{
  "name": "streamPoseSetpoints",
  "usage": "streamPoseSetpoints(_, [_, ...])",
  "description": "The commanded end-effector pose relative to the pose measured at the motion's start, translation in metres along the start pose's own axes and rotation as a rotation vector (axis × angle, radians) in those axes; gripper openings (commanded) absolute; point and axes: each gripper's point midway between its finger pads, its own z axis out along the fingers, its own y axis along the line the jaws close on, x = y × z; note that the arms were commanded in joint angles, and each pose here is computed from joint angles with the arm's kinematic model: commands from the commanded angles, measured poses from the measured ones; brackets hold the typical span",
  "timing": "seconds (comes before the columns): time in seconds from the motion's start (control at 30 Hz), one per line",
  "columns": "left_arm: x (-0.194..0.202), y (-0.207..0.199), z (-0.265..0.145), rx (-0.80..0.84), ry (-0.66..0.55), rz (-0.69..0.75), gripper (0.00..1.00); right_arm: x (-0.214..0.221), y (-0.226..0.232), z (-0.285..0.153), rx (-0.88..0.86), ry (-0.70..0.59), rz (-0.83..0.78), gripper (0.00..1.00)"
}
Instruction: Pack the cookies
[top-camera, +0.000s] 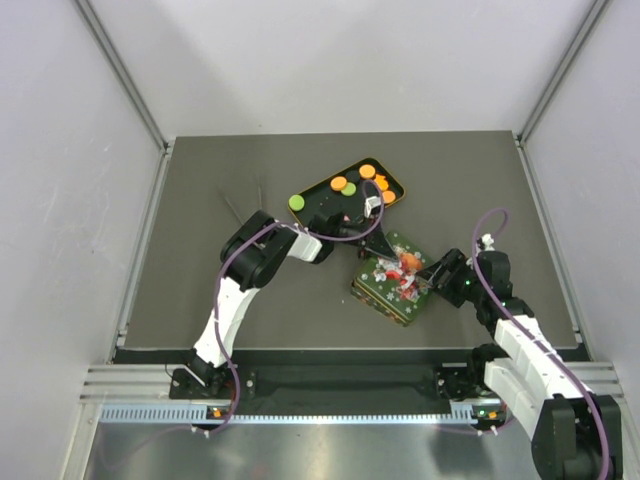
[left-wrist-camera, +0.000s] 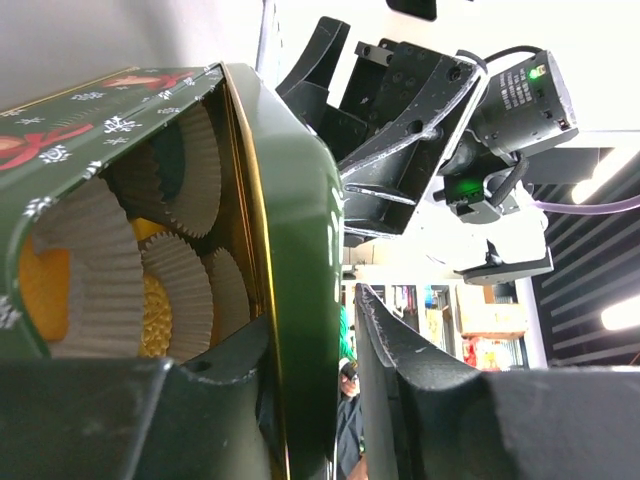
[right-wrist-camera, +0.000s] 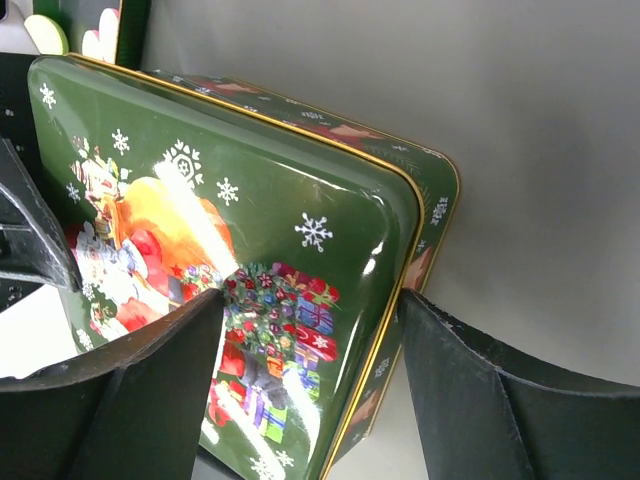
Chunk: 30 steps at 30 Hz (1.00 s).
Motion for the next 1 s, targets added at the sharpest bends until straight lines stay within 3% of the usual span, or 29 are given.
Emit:
streamPoseSetpoints(0.0, [-0.01, -0.018, -0.01, 0.036, -0.025, 0.099, 0.33, 0.0, -0.003, 0.003, 0.005, -0.012, -0.016, 0.7])
streamPoseSetpoints(0.97, [-0.043, 0.013, -0.07, -0.215, -0.206, 0.096, 0.36, -0.004, -0.001, 0.002, 0.018, -0.008, -0.032, 0.71])
